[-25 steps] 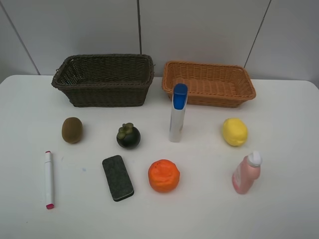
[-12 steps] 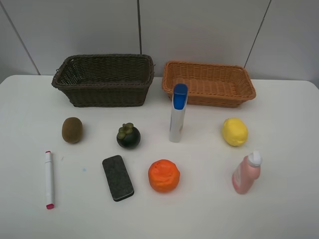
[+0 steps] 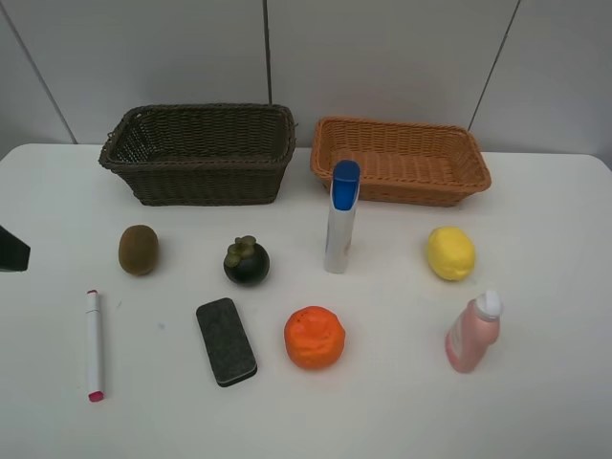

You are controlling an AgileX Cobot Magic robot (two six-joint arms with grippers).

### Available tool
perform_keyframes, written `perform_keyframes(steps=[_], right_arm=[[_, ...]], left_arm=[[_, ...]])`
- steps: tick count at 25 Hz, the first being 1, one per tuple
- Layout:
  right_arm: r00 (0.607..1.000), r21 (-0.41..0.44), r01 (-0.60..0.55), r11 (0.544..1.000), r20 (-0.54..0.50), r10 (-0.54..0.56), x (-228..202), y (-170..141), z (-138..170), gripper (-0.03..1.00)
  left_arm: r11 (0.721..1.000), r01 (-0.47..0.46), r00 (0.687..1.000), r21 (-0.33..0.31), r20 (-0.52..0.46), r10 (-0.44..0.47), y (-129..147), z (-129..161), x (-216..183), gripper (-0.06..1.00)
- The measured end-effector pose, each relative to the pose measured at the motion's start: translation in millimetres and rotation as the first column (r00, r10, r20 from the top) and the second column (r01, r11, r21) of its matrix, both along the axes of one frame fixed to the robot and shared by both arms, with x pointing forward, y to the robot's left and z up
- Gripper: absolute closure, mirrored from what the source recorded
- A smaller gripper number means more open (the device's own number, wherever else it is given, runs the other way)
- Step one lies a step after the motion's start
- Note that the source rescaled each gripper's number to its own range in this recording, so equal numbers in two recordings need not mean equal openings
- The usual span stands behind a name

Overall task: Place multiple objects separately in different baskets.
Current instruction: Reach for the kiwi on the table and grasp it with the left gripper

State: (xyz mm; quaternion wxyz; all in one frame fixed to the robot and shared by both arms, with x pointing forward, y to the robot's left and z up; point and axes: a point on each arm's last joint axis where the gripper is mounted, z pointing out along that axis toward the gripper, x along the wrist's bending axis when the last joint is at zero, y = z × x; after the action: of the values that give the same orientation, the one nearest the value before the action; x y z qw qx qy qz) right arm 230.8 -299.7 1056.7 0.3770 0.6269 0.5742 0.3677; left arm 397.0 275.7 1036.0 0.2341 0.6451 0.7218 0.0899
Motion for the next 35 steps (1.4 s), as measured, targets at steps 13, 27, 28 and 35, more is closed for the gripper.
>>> perform_keyframes(steps=[13,27,28,35], right_arm=[[1.000,0.000,0.000,1.000,0.000,0.000,0,0,0,-0.03],[1.000,0.000,0.000,1.000,0.000,0.000,0,0,0,-0.03],[1.000,0.000,0.000,1.000,0.000,0.000,0,0,0,-0.03],[1.000,0.000,0.000,1.000,0.000,0.000,0,0,0,-0.03]], left_arm=[[0.999,0.045,0.947,0.006,-0.318,-0.041,-49,-86,163,-0.05],[0.995,0.036,0.909,0.091,-0.416,0.005,-54,-110,216,-0.05],[0.995,0.038,0.906,0.094,-0.424,0.006,-54,-112,218,-0.05],[0.990,0.047,0.870,0.130,-0.492,0.023,-52,-139,221,-0.05]])
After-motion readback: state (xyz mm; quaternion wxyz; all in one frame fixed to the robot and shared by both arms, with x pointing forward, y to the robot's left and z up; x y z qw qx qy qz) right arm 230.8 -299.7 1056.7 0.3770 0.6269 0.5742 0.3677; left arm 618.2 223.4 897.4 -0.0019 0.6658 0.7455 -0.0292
